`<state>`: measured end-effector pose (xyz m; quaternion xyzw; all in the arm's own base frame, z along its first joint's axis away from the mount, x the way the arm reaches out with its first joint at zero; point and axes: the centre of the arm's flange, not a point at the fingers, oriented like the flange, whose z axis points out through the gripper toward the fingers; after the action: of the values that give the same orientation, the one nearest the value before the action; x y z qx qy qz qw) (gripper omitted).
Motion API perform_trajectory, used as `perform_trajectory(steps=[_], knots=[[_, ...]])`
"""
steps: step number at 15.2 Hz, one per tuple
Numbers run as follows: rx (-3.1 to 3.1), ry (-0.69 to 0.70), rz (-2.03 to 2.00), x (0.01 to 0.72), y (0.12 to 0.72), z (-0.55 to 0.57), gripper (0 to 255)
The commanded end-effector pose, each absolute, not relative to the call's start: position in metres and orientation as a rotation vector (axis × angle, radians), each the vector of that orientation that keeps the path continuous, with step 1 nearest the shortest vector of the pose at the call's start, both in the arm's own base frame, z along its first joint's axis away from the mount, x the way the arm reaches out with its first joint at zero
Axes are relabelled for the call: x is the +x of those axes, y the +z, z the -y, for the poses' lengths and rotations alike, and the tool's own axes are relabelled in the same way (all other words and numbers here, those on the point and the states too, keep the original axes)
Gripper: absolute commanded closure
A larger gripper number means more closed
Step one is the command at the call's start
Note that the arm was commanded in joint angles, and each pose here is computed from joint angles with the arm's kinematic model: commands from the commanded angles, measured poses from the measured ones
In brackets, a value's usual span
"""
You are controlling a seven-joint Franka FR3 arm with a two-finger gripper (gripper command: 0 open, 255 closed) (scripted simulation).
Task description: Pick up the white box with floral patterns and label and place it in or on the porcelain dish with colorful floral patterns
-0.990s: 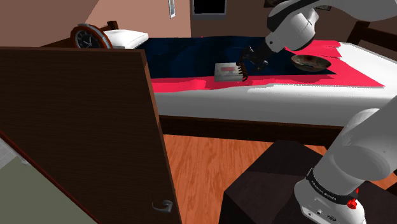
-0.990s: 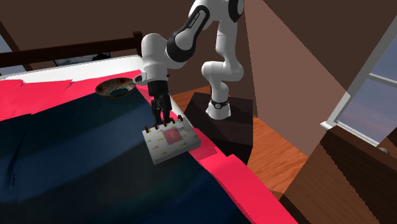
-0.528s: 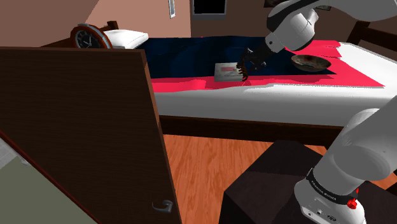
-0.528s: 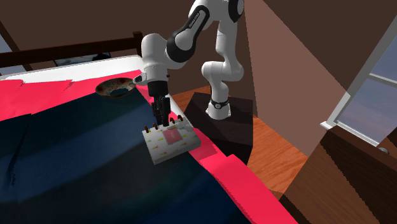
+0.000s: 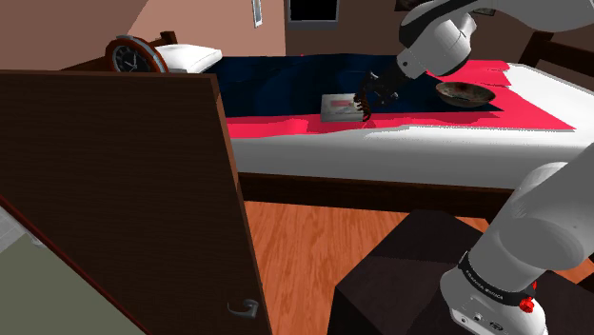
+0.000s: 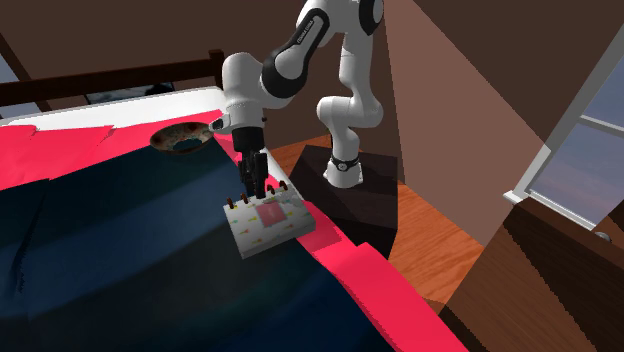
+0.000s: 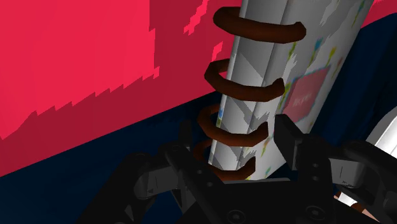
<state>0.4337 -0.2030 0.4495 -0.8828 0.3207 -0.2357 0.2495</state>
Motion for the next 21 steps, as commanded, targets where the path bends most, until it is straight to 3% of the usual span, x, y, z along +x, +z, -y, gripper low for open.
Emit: perform_trajectory(steps=[1,21], knots=[[-2.405,-0.642,-0.873,0.434,0.455,0.203,255],[-2.405,-0.642,-0.873,0.434,0.56,0.203,255]])
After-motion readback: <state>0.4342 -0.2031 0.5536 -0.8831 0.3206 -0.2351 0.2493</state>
